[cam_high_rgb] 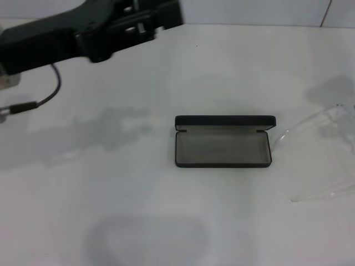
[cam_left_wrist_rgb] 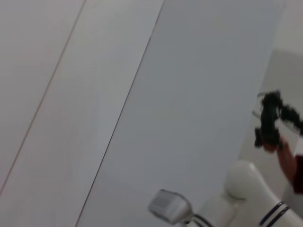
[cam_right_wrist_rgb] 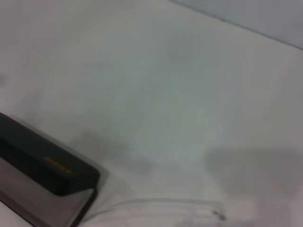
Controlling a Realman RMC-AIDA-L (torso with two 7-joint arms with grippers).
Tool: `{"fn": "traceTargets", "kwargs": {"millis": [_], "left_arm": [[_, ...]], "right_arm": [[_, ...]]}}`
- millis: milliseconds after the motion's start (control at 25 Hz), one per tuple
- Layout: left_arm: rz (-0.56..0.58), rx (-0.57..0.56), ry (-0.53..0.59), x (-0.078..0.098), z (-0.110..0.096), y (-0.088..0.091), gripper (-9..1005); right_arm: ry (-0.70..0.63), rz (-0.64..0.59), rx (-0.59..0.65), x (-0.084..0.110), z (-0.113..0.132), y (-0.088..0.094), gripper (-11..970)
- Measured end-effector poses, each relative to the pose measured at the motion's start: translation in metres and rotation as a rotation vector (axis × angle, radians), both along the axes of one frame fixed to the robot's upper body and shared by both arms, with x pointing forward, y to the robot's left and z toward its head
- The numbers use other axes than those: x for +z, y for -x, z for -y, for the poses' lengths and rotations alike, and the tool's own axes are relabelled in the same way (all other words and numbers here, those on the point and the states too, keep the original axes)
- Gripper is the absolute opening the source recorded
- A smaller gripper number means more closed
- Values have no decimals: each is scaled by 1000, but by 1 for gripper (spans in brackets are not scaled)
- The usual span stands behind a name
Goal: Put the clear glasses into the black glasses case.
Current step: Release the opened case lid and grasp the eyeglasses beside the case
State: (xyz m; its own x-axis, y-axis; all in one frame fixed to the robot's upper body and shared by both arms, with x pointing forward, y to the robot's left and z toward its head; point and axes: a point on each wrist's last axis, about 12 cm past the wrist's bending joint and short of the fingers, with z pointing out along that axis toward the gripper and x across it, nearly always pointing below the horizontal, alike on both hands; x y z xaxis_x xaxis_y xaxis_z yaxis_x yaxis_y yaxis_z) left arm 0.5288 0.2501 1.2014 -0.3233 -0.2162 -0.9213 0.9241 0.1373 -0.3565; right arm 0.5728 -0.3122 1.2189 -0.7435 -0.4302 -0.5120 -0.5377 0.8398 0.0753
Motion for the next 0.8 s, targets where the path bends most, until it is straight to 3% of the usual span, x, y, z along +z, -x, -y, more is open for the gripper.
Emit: {"fn": "traceTargets", "kwargs": {"millis": [240, 800], "left_arm": [[-11, 3, 40, -17, -10, 5, 452], [-12, 23, 46, -30, -12, 5, 427]], "right_arm": [[87, -75, 6, -19, -25, -16, 821], [130, -151, -57, -55, -22, -17, 811]]}}
